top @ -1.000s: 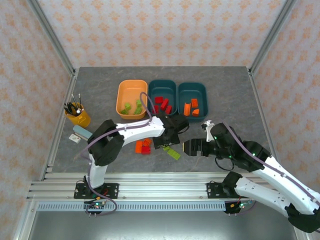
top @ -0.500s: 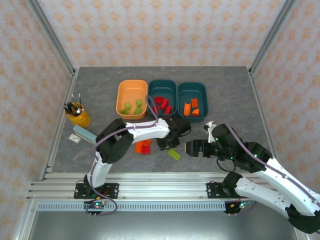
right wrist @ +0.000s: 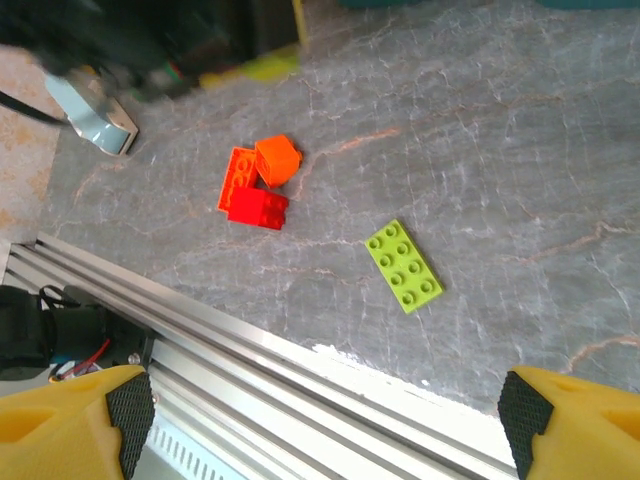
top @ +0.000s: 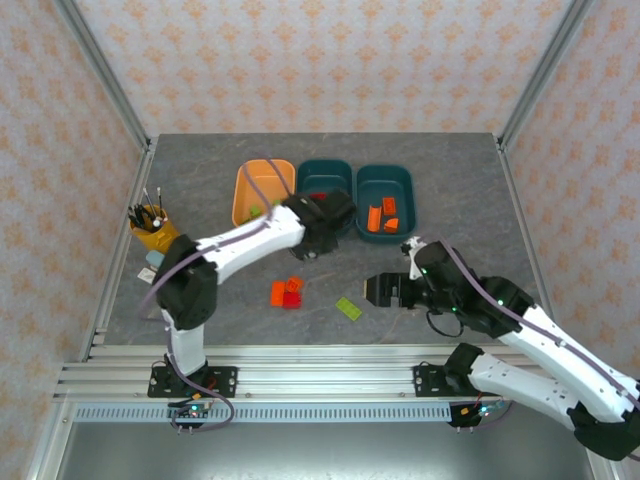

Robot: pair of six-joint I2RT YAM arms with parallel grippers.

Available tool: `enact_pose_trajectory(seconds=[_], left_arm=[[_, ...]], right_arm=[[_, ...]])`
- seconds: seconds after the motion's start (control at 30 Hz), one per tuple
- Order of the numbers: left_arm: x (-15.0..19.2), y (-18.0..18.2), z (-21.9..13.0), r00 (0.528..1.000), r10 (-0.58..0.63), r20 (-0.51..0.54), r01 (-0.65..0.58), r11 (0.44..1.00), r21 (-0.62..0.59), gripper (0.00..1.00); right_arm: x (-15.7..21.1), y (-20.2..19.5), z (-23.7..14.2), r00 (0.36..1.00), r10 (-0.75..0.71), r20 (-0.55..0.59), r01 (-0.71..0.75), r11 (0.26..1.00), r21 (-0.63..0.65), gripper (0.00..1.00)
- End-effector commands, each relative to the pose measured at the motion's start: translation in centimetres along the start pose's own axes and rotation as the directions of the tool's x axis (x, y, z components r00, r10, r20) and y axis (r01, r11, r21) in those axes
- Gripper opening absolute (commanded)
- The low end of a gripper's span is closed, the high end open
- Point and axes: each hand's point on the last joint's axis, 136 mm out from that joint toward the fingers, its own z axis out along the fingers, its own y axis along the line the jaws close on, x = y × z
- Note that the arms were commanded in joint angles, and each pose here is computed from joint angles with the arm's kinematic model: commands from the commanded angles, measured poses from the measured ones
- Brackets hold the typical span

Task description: Sort the legos into containers by color

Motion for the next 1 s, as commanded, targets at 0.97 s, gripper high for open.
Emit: enact_pose_trajectory(seconds=[0.97], left_arm=[[-19.1,9.0,13.2,0.998,-0.045,-0.043,0.034,0.975,-0.220,0.42]], right_arm=[[-10.0,5.7,6.6,0.994,-0.016,0.104,0.015,1.000,0.011,0.93]])
